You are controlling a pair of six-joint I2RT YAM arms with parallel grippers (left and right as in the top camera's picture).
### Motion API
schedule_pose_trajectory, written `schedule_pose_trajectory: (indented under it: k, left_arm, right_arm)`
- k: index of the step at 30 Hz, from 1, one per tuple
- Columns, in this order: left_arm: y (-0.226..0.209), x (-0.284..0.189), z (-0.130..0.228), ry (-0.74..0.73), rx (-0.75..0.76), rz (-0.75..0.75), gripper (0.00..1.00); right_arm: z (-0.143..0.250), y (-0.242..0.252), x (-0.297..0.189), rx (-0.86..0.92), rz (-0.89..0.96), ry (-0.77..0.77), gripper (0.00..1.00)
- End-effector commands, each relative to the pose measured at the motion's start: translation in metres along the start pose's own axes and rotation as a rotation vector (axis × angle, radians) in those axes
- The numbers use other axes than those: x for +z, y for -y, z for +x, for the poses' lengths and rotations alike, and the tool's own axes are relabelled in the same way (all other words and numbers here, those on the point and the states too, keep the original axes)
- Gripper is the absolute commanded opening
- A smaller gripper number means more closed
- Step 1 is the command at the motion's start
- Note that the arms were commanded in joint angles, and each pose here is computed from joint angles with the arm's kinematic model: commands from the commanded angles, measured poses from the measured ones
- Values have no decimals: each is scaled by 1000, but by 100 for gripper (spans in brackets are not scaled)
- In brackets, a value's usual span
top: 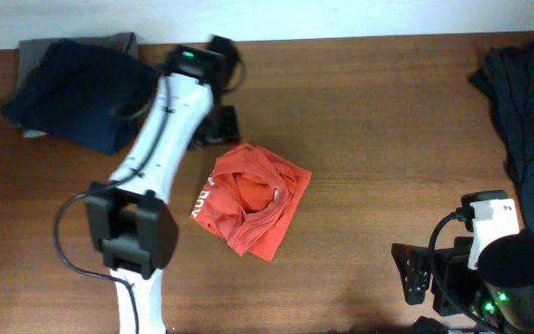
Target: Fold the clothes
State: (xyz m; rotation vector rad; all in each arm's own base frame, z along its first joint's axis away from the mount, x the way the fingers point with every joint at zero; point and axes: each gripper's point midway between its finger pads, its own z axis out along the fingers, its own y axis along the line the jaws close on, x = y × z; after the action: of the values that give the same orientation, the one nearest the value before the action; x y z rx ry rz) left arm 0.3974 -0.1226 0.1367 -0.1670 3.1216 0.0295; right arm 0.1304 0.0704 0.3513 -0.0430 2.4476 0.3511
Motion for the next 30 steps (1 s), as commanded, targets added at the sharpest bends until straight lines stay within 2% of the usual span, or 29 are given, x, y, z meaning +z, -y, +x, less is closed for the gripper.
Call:
schedule_pose_trajectory:
  k: [1, 10, 18, 22, 30]
  left_arm:
    - [21, -12, 15, -66, 82, 195, 67]
    - [64, 4, 45, -158, 151, 298, 66]
    - [72, 42, 68, -259, 107, 309, 62]
    - [82, 56, 63, -234, 114, 363, 60]
    - [95, 55, 50, -179, 128, 422, 60]
  right_arm:
    - [-3, 3, 2, 9, 22, 15, 99]
    - [-4, 2, 2, 11, 18, 19, 99]
    - [-4, 2, 2, 11, 19, 18, 99]
    - [-4, 2, 2, 11, 19, 18, 99]
    - [-4, 2, 2, 11, 18, 19, 99]
